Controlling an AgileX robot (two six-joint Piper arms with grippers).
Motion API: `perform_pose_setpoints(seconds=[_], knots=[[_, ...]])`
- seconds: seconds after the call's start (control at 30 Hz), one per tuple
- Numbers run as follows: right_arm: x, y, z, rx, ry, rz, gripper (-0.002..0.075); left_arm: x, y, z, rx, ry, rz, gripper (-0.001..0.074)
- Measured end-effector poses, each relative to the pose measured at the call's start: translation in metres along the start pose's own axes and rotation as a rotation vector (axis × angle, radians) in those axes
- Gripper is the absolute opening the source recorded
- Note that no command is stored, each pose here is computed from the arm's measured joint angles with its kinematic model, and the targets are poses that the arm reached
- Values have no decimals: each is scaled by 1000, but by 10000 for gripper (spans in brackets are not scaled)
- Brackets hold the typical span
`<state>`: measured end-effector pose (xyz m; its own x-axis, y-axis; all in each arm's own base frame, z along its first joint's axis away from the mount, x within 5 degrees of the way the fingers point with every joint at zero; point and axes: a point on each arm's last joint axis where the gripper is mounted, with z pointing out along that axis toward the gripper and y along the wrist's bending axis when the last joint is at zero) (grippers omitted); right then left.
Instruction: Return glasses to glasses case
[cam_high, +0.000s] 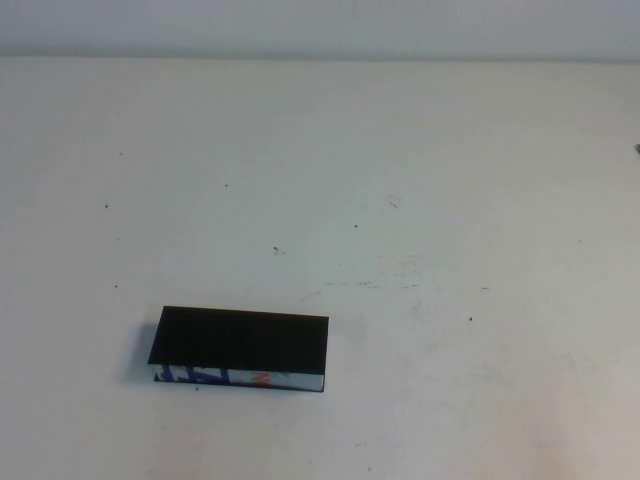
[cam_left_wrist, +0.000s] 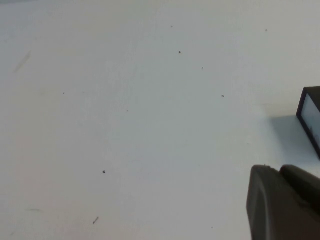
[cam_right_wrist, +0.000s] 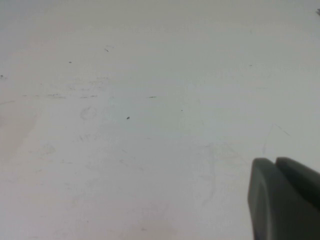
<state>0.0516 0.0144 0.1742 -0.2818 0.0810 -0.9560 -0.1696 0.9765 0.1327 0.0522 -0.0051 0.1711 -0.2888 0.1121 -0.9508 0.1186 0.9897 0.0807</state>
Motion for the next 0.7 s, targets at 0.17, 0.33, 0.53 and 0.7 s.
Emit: perform_pose_setpoints(seconds=[0.17, 0.33, 0.53, 0.7], knots=[[0, 0, 0, 0, 0, 0, -13, 0, 0, 0, -1, 1, 2, 1], [0, 0, 0, 0, 0, 0, -13, 0, 0, 0, -1, 1, 2, 1], [0, 0, 0, 0, 0, 0, -13, 0, 0, 0, -1, 1, 4, 1], [0, 0, 0, 0, 0, 0, -13, 0, 0, 0, -1, 1, 6, 1]])
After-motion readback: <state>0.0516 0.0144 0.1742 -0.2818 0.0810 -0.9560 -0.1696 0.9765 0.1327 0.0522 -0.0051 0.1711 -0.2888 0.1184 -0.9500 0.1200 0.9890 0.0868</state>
